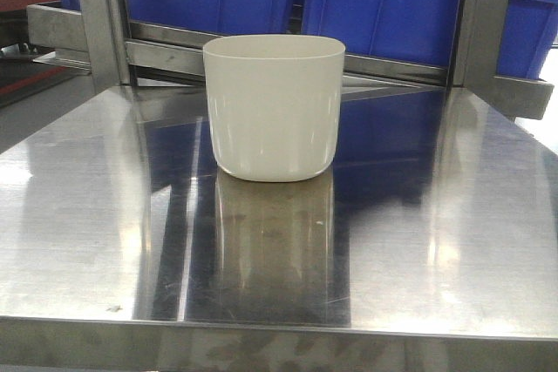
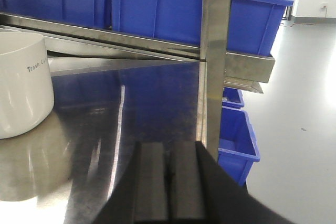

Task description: Move white bin to right shelf second layer

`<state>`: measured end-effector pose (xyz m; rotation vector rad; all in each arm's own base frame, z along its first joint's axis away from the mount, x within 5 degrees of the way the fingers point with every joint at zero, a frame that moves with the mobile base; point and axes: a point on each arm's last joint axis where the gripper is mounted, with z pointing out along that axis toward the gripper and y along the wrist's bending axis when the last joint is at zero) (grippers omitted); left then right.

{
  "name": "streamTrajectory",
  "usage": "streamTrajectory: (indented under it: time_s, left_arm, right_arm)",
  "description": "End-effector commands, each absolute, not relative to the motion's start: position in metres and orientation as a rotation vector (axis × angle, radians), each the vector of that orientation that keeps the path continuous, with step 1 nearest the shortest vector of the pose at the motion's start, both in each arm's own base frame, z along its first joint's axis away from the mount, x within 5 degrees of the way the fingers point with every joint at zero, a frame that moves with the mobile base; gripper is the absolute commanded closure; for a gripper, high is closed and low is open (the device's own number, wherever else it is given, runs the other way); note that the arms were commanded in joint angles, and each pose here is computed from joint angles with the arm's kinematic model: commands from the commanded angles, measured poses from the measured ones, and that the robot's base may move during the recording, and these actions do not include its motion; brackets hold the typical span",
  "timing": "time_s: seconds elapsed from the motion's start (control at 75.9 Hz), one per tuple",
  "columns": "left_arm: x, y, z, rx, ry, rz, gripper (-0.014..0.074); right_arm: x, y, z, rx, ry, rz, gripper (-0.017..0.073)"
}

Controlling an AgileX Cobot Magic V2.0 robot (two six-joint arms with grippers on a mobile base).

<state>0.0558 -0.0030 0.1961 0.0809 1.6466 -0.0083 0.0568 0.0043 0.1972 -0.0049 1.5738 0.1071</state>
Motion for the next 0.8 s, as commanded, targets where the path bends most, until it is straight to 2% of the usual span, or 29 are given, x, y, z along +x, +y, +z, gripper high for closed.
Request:
streamTrajectory:
  time_s: [0.0,0.263,0.487,0.79]
  left_arm:
    - [0.057,-0.003,0.192,0.076,1.582,-0.015,0.0509]
    - [0.057,-0.003,0.192,0.076,1.582,-0.015,0.0509]
    - [0.057,-0.003,0.192,0.076,1.582,-0.015,0.0509]
    - [0.057,-0.003,0.192,0.076,1.582,-0.015,0.0509]
  right_arm:
    - [0.054,0.003,0.212,0.000,1.447,0.094,0.0511]
    - [0.053,0.003,0.218,-0.006,1.460,0.093,0.0511]
    - [0.050,0.005,0.249,-0.085,1.650,0.038,0.0511]
    - [0.092,0.007,0.272,-0.166,1.889,-0.009,0.0511]
